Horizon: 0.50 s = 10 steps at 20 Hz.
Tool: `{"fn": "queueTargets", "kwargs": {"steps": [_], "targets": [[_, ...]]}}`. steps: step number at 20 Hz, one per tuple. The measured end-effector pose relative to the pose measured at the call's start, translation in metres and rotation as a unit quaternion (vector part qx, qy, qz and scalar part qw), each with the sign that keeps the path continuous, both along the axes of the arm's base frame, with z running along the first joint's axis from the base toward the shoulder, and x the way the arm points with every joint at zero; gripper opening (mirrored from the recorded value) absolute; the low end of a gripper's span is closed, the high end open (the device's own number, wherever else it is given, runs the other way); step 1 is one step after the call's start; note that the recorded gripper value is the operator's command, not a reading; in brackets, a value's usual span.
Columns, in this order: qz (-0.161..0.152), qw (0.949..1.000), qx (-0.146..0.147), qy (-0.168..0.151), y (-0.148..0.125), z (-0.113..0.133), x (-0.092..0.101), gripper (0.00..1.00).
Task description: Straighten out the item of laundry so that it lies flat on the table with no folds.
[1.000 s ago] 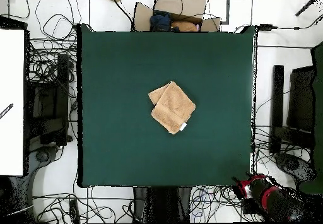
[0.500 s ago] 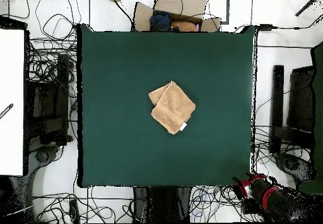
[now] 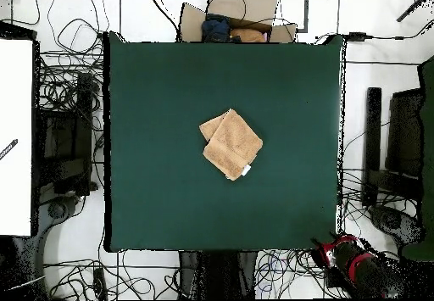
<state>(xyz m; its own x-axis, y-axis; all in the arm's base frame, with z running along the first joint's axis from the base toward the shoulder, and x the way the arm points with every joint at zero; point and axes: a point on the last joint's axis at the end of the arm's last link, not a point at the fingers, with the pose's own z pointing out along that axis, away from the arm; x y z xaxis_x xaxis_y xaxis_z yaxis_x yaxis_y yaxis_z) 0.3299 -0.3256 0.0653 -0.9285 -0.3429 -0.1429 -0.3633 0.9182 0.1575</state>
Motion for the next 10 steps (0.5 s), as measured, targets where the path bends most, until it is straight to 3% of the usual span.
{"fn": "queueTargets", "kwargs": {"steps": [10], "targets": [[-0.001, 1.0000, -0.004, 0.000, 0.0071, 0.0040, -0.0040, 1.00]]}}
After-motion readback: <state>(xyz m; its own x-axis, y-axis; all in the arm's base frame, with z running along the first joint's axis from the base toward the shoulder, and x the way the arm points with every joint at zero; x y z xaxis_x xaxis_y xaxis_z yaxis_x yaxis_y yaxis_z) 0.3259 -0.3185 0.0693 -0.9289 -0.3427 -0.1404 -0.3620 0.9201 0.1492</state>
